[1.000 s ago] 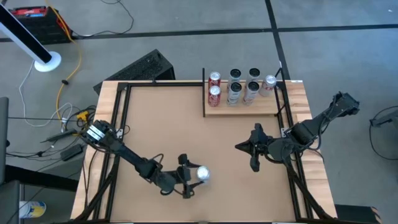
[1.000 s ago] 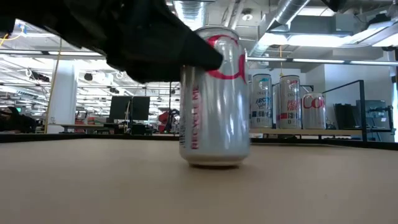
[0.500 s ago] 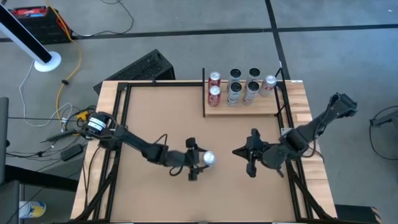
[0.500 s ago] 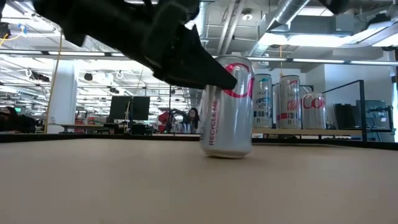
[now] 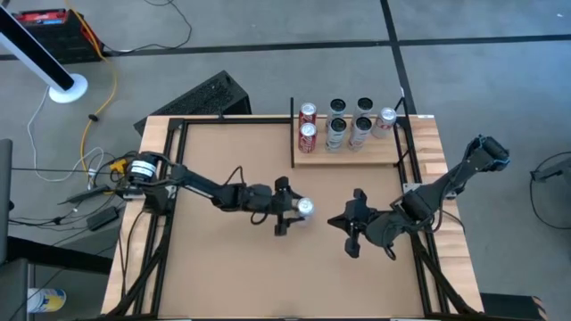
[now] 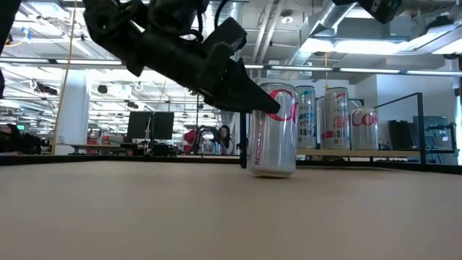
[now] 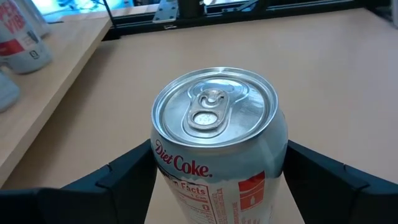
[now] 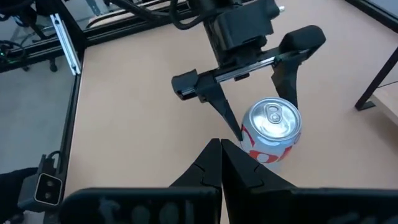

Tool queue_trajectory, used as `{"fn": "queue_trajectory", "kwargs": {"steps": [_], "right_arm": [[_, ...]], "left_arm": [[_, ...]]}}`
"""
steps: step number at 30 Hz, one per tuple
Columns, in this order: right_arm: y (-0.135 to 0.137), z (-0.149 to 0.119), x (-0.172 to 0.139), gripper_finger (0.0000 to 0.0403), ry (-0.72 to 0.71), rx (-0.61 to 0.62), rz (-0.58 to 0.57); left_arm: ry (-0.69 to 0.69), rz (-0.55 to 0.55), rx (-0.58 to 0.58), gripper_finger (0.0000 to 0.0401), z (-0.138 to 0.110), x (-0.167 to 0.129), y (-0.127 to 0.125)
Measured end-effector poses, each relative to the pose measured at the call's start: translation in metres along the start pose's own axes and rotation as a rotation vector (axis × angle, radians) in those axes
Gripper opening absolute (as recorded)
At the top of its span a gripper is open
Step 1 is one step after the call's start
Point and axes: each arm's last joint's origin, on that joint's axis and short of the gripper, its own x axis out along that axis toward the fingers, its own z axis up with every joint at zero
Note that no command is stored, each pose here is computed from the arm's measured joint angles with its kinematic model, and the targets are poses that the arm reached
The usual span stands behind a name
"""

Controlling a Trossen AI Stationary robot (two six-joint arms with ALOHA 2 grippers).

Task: Place canned beverage on shelf
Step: Put the white soda can on the shelf

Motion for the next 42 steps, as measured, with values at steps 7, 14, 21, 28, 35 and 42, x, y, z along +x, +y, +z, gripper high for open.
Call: {"fn": "queue_trajectory", "kwargs": {"steps": [7,14,21,28,35,42], "right_arm": [[-0.001,0.001,0.000,0.0024,-0.003,0.002,0.000],[-0.001,0.001,0.000,0.0024,0.001,0.001,0.003],[-0.002,0.001,0.001,0.0024,0.015,0.004,0.018],[-0.007,0.004,0.005,0.0024,0.040,0.016,0.026],[-0.014,0.008,0.010,0.0024,0.063,-0.051,0.030],[-0.017,0.018,0.031,0.0032,0.007,-0.142,0.029]], "left_arm": [[-0.001,-0.010,-0.052,0.0305,0.000,0.001,0.009],[-0.002,-0.025,-0.040,0.0341,0.000,0.000,-0.001],[0.007,-0.042,-0.026,0.0346,0.014,-0.012,-0.004],[-0.057,-0.009,0.006,0.0346,0.057,-0.050,0.005],[-0.106,0.052,-0.005,0.0346,0.098,-0.111,0.019],[0.078,0.065,-0.095,0.0346,0.076,-0.157,0.025]]}}
